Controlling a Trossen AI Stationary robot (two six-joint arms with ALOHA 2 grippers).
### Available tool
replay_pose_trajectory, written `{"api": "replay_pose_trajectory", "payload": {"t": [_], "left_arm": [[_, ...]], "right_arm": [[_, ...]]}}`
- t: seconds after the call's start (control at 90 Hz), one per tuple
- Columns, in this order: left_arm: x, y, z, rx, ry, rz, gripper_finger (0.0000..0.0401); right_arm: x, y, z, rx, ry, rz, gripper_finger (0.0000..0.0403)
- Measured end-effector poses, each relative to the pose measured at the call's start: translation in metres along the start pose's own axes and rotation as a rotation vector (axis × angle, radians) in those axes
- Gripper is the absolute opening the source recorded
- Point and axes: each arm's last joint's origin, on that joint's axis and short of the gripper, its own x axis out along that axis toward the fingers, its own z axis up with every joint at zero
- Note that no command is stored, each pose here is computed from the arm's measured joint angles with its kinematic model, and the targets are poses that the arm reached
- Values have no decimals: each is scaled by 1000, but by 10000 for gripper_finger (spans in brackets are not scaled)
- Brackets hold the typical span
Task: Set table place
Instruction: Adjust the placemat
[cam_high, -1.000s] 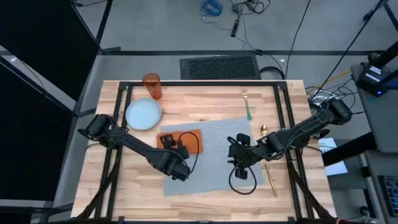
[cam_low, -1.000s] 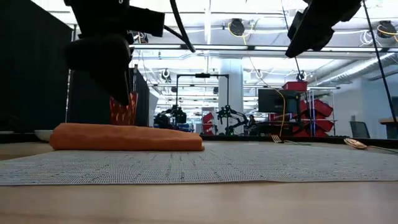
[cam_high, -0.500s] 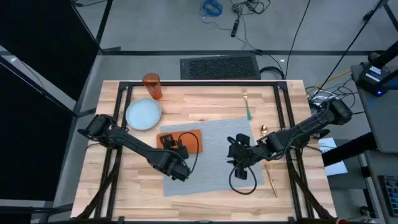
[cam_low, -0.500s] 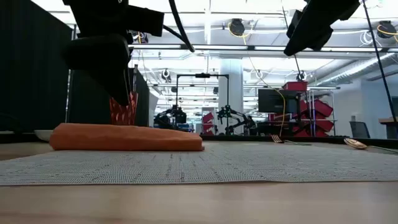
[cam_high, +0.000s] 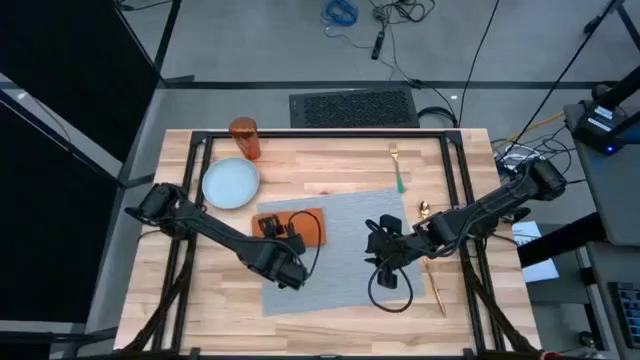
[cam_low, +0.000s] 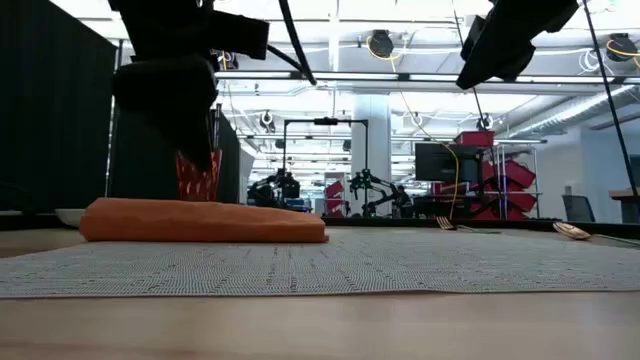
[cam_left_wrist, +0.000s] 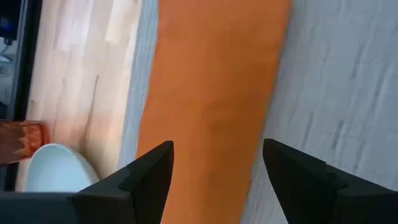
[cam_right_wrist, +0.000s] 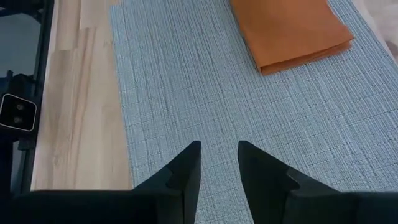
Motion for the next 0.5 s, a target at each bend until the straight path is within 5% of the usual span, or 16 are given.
{"api": "replay_pose_trajectory", "payload": {"t": [0.289, 0.5], "left_arm": [[-1, -7, 9, -65, -85, -66, 233], [-2, -12, 17, -114, -149, -117, 233]], "right_arm": [[0, 0, 0, 2, 0, 0, 94], [0, 0, 0, 274, 1, 4, 94]]}}
